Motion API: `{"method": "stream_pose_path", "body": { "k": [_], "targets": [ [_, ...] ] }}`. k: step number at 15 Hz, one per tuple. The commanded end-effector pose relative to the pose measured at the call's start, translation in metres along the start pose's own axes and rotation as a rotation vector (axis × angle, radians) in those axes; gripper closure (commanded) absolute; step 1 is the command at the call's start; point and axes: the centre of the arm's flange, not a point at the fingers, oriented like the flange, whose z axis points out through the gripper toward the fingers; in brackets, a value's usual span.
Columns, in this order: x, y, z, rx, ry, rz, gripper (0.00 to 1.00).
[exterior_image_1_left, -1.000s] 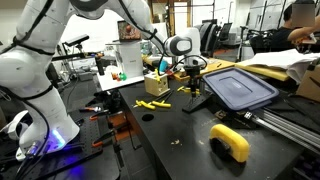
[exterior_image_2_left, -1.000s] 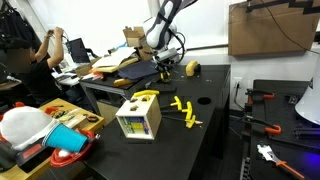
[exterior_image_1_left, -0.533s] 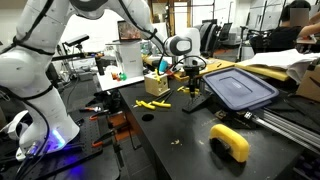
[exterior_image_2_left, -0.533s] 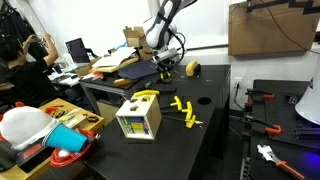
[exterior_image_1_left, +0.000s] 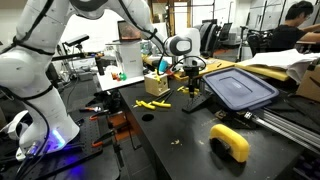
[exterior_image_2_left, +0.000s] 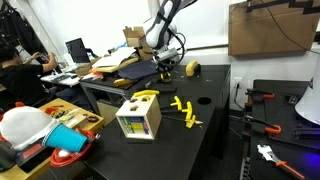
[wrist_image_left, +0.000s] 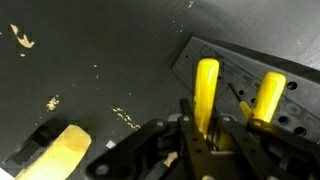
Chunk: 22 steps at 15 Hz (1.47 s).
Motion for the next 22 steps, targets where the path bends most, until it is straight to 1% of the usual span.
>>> {"method": "stream_pose_path", "body": {
  "k": [1, 22],
  "targets": [
    [-0.0020, 0.0003, -0.0079, 0.021, -0.019, -0.006, 0.96],
    [-0.0036, -0.0060, -0.0112, 0.020, 0.002, -0.013, 0.96]
  ]
}}
